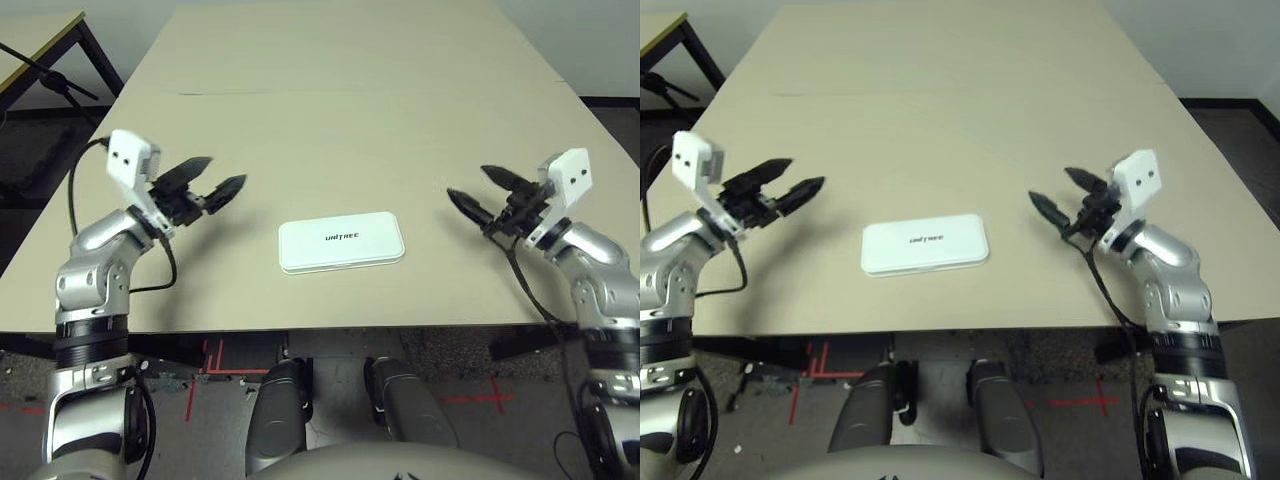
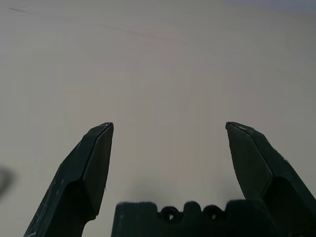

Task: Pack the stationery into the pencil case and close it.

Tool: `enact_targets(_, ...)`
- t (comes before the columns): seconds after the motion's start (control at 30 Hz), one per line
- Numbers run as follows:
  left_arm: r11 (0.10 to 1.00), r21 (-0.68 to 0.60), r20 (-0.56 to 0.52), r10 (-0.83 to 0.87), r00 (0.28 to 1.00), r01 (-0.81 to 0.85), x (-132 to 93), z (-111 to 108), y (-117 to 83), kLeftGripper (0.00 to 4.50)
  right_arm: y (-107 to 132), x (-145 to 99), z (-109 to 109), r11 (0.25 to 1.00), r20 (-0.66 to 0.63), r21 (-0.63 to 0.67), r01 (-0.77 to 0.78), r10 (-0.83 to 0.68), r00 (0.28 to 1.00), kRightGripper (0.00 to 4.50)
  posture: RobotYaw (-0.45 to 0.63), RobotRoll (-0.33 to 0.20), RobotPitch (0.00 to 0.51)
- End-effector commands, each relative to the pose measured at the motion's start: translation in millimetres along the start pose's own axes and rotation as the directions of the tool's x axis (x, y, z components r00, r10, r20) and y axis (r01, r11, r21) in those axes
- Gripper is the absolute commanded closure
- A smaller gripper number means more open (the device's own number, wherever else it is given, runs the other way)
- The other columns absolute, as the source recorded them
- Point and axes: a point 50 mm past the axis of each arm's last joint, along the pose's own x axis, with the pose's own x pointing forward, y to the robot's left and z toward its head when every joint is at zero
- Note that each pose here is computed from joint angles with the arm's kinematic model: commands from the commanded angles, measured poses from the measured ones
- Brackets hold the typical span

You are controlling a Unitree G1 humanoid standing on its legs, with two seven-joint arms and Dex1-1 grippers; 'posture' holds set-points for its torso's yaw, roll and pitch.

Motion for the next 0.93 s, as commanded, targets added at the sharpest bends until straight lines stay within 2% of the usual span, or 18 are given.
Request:
enact_targets(0.03,0.988,0.002,0.026,0.155,0.988,-0.155,-1,-7,16,0.01,-16,-1,-10,0.986,-0.013,0.002,0.167,-0.167,0.986,0.0,-0.05,0.0,0.143)
enact_targets(0.2,0.963,-0.009,0.074,0.269,0.96,-0.269,8,-12,28,0.01,-40,-1,-15,0.927,-0.01,0.016,0.374,-0.373,0.928,0.0,-0.05,0.0,0.143)
enact_targets(0.43,0.955,-0.014,0.11,0.297,0.949,-0.297,19,-16,30,0.01,-62,-9,-19,0.852,-0.016,0.026,0.522,-0.522,0.853,0.0,-0.07,0.0,0.158)
enact_targets(0.6,0.954,-0.015,0.116,0.299,0.947,-0.299,20,-19,28,0.01,-69,-15,-21,0.838,-0.021,0.017,0.546,-0.546,0.838,0.0,-0.08,0.0,0.182)
enact_targets(0.93,0.96,-0.016,0.108,0.279,0.954,-0.279,21,-20,26,0.01,-63,-18,-27,0.849,-0.03,0.01,0.528,-0.527,0.849,0.0,-0.09,0.0,0.198)
